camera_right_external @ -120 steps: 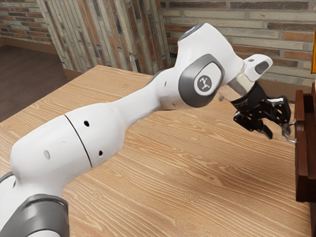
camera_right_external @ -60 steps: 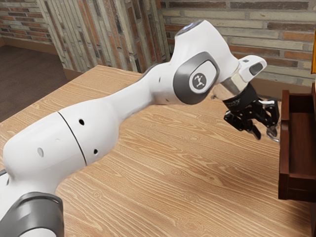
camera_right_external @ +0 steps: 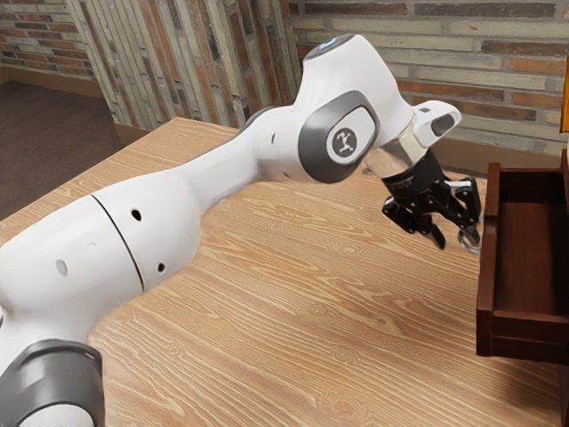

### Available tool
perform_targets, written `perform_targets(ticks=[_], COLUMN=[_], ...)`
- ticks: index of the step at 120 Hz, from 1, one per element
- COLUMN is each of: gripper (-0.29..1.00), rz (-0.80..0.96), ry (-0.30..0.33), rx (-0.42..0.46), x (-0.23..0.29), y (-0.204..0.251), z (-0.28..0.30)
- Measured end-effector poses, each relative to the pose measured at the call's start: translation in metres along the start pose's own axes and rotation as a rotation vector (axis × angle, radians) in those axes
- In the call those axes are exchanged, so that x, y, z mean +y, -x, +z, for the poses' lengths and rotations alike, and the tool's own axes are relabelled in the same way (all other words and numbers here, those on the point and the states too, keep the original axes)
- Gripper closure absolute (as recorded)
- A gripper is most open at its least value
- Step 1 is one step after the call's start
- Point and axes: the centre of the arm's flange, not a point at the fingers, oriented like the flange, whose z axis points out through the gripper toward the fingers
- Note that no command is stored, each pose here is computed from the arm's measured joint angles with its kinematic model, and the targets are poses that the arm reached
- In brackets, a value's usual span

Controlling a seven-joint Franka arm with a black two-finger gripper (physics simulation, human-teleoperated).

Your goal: Pull the drawer handle with one arm to open the drawer

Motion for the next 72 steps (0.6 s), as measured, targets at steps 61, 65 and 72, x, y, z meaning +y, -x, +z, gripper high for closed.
perform_targets(ticks=[61,65,72], gripper=[0.49,0.49,0.49], rz=[-0.021,-0.022,-0.023], ry=[-0.033,-0.036,-0.041], rx=[-0.012,-0.014,-0.017], x=[-0.019,-0.021,-0.023], y=[0.001,0.001,0.001], z=[-0.016,-0.016,-0.016])
